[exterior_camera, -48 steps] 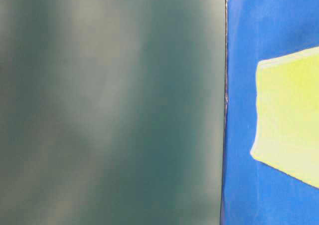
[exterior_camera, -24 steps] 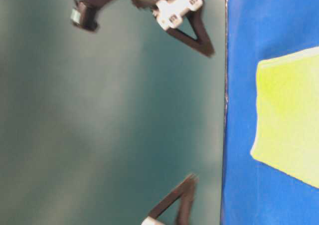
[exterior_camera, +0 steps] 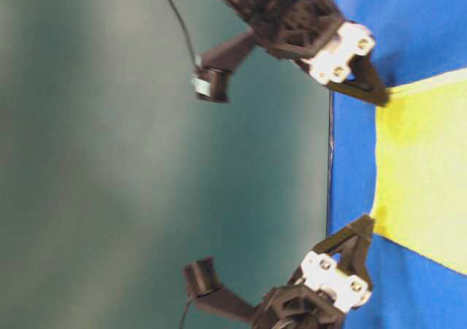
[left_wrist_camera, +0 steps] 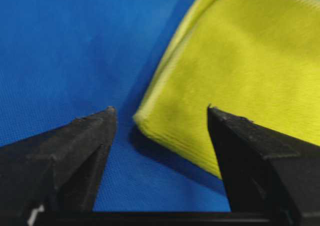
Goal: Fold a vertical towel.
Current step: 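Grasp the towel's top left and right corners with both grippers, then lift the top edge and fold it down toward the bottom edge, then lower the folded edge onto the towel and open both grippers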
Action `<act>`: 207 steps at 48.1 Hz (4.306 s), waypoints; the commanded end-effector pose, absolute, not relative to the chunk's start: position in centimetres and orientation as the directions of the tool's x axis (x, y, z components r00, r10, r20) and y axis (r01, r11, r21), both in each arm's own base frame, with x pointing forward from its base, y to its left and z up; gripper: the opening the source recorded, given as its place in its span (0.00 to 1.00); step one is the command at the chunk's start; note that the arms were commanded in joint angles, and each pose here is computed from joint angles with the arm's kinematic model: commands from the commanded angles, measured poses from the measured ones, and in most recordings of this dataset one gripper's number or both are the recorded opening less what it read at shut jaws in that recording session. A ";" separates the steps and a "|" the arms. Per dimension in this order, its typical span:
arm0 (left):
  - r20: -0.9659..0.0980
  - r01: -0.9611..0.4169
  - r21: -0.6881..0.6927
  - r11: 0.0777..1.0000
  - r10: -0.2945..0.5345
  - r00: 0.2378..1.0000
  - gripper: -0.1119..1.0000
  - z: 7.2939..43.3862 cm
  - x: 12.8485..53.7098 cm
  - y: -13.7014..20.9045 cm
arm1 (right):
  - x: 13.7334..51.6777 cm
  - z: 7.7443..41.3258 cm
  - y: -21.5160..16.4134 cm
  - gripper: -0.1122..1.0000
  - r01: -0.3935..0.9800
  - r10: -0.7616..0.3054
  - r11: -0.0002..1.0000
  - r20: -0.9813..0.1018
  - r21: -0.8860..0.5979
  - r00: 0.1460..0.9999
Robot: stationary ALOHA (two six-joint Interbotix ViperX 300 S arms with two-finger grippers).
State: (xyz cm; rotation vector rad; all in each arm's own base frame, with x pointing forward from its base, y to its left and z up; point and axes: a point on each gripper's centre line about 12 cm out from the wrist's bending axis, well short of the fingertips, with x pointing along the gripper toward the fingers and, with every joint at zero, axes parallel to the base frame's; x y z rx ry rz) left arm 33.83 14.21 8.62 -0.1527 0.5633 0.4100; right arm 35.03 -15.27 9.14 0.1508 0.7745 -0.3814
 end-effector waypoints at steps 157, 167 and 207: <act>-0.630 -0.119 -0.015 0.993 0.083 0.772 0.14 13.2 34.7 3.6 | 34.3 15.9 -5.8 0.17 0.180 -0.125 0.984 -0.695 0.007 0.708; -0.662 -0.085 -0.024 0.996 0.048 0.748 0.14 11.1 35.2 2.1 | 35.0 13.8 -4.4 0.17 0.172 -0.089 0.984 -0.702 0.048 0.707; -0.654 -0.033 -0.029 0.999 0.006 0.756 0.41 11.3 35.7 0.1 | 35.6 12.9 -0.9 0.45 0.090 -0.018 0.994 -0.707 0.066 0.707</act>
